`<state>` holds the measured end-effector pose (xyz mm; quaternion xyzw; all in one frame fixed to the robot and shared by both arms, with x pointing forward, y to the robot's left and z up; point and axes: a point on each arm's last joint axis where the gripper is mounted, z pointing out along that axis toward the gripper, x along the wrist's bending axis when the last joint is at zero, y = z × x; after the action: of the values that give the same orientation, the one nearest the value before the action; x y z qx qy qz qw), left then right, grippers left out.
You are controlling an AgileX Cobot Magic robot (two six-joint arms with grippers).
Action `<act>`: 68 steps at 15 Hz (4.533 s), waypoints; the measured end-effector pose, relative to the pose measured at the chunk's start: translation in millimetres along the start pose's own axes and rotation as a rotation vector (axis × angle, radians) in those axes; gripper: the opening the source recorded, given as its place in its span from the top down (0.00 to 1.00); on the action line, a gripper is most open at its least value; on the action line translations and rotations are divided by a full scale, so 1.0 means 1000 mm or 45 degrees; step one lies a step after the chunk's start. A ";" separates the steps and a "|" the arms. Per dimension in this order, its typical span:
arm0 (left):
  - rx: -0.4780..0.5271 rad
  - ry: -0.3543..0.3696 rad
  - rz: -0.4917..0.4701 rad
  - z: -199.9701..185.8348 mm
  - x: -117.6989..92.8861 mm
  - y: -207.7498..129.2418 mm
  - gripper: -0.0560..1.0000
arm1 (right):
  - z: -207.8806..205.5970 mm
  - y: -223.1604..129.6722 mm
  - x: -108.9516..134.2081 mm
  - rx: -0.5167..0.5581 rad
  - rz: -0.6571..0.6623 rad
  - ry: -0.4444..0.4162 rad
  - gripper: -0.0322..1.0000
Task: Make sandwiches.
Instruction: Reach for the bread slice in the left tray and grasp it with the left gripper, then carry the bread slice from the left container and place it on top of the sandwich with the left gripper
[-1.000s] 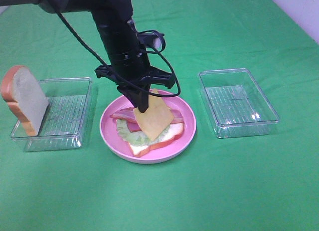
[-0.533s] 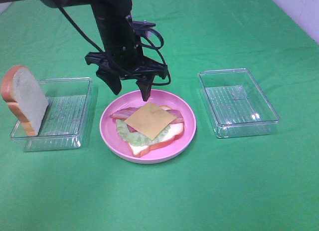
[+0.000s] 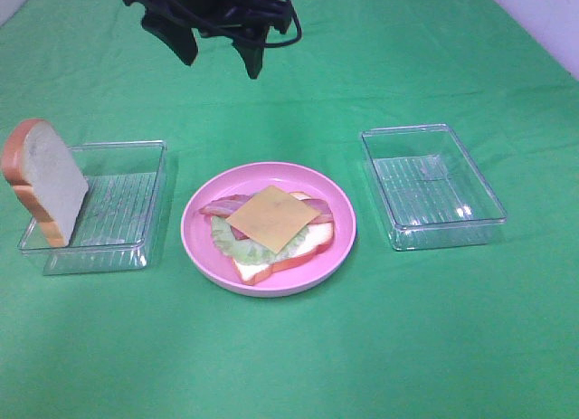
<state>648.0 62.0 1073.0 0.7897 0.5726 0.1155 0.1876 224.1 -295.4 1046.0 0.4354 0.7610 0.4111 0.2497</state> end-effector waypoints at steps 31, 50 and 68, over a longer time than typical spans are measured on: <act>0.406 0.199 -0.607 0.051 0.185 -0.106 0.28 | 0.000 0.000 0.000 0.000 0.000 0.000 0.26; 0.147 -0.321 -0.532 -0.010 0.119 -0.080 0.73 | 0.000 0.000 0.000 0.000 0.000 0.000 0.26; 0.150 -0.573 -0.617 0.078 -0.006 -0.096 0.73 | 0.000 0.000 0.000 0.000 0.000 0.000 0.26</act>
<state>594.9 69.9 961.8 0.6457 0.6936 -0.1430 0.2856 224.1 -295.4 1046.0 0.4354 0.7610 0.4111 0.2497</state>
